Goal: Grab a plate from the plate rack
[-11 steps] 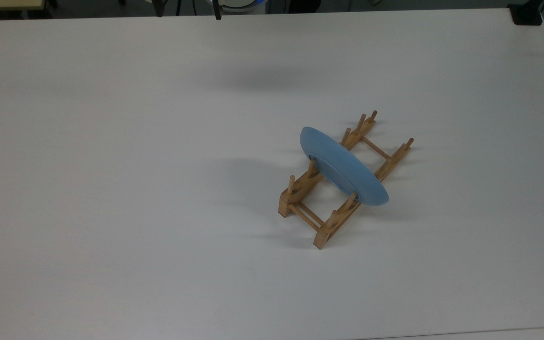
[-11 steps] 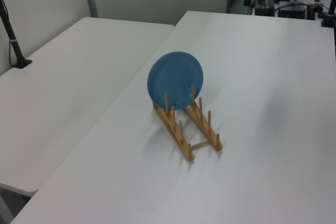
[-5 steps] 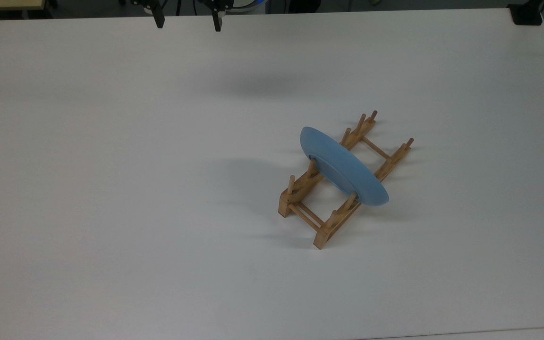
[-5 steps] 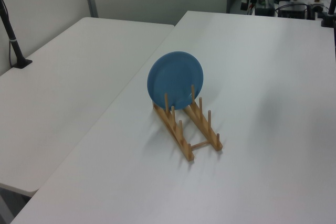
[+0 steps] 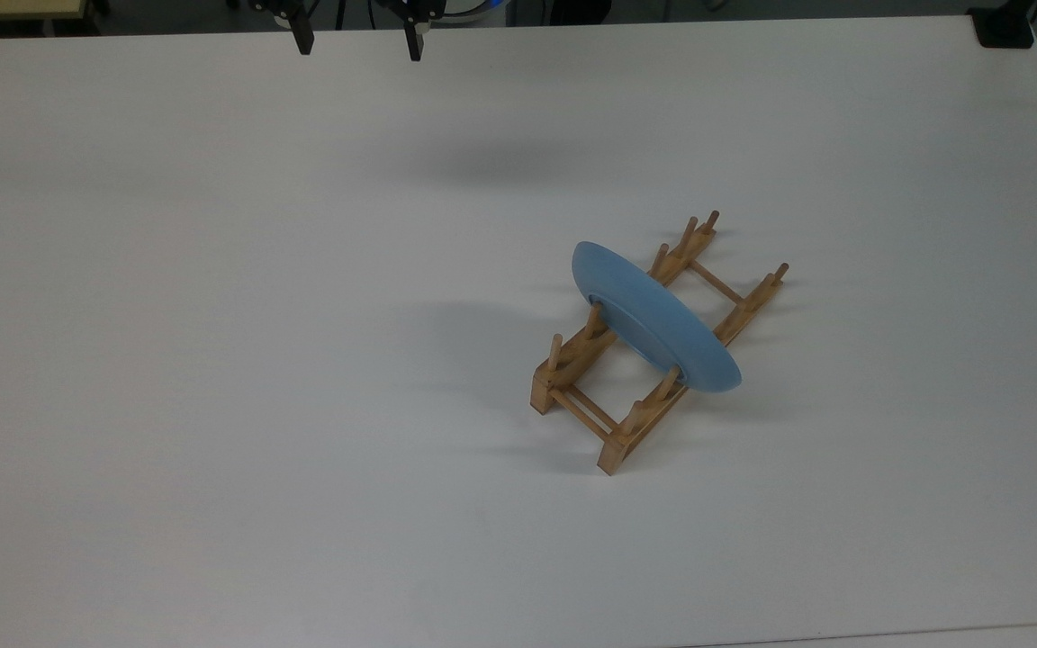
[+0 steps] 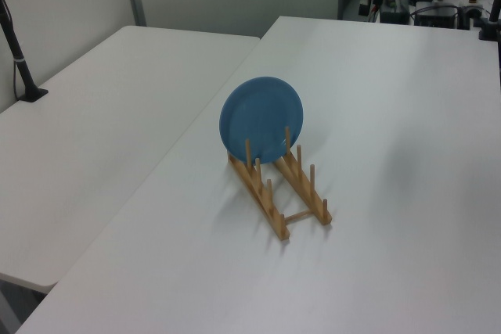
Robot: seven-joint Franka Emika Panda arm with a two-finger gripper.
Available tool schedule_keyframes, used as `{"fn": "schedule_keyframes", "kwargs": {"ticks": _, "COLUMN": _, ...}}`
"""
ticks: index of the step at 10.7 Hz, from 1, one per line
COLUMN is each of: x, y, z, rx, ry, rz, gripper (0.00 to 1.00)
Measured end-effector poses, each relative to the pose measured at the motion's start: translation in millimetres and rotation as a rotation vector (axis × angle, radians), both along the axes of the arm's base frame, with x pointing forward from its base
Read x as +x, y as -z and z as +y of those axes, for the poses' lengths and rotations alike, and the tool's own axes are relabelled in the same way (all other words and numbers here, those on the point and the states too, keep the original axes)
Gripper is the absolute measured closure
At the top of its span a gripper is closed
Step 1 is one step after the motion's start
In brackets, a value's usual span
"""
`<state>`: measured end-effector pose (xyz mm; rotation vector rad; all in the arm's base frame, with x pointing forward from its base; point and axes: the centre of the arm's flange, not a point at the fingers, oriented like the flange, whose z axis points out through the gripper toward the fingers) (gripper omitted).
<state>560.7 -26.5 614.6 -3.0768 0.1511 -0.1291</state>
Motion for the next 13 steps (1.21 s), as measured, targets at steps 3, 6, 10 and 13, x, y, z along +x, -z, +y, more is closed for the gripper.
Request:
{"fn": "schedule_keyframes", "kwargs": {"ticks": 3, "x": 0, "y": 0, "z": 0, "rx": -0.001, "ry": -0.006, "rz": -0.001, "gripper": 0.0}}
{"fn": "schedule_keyframes", "kwargs": {"ticks": 6, "x": 0, "y": -2, "z": 2, "rx": -0.003, "ry": -0.03, "rz": -0.005, "gripper": 0.0}}
{"fn": "schedule_keyframes", "kwargs": {"ticks": 10, "x": 4, "y": -10, "z": 23, "rx": -0.013, "ry": -0.141, "rz": -0.051, "gripper": 0.0}}
{"fn": "schedule_keyframes", "kwargs": {"ticks": 13, "x": 24, "y": -14, "z": 89, "rx": -0.029, "ry": -0.249, "rz": -0.203, "gripper": 0.0}}
